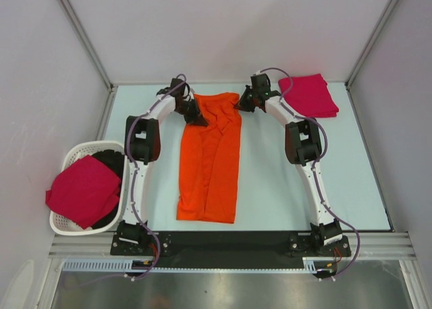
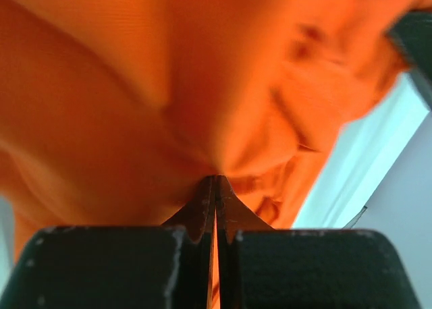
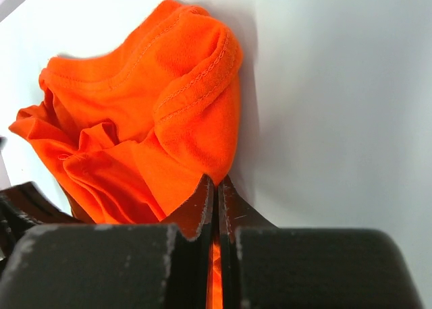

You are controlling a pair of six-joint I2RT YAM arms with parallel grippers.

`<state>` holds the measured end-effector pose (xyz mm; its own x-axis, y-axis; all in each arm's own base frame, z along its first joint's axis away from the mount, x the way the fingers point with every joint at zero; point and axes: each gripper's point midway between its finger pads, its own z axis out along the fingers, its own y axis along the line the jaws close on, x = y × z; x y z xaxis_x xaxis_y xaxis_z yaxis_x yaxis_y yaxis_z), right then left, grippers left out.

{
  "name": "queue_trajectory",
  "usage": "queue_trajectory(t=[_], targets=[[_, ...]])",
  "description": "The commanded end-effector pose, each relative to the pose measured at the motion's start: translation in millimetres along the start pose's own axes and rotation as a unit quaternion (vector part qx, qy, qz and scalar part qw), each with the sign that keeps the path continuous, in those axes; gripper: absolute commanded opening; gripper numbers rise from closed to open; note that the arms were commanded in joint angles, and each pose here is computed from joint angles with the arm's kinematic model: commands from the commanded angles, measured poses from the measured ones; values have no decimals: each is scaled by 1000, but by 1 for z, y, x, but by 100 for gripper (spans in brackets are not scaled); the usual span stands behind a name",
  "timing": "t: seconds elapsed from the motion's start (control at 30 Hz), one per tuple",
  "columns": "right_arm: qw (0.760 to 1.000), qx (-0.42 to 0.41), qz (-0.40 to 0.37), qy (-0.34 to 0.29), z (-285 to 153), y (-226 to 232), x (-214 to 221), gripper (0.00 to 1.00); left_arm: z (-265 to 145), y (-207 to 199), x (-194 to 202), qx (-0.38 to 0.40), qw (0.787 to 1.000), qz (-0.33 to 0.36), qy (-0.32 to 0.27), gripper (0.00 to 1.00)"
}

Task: Fold and stack the t-shirts
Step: Rotate the tshirt 90 degrees

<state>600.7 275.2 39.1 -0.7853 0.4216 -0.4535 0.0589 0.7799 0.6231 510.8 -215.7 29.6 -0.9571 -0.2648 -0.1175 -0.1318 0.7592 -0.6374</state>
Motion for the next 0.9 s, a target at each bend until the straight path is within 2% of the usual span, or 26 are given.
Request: queue_trajectory(t=[0.0, 0.47, 0.73, 0.77, 0.83, 0.87], targets=[[1000, -8, -1, -1, -5, 3, -6, 0, 12, -4, 11, 15, 999, -13, 27, 0], [1000, -8, 7, -4, -1, -4, -13, 0, 23, 2, 51, -12, 997, -5, 73, 0], [1000, -9, -2, -7, -1, -7, -20, 0, 22, 2, 47, -16, 998, -2, 68, 0], [1000, -9, -3, -3, -2, -8, -20, 7, 22, 2, 47, -14, 998, -2, 69, 0], [1000, -23, -6, 2, -9, -4, -25, 31, 21, -2, 47, -5, 998, 0, 69, 0], [1000, -29, -10, 5, -13, -2, -26, 46, 19, -6, 46, 2, 998, 5, 68, 0]])
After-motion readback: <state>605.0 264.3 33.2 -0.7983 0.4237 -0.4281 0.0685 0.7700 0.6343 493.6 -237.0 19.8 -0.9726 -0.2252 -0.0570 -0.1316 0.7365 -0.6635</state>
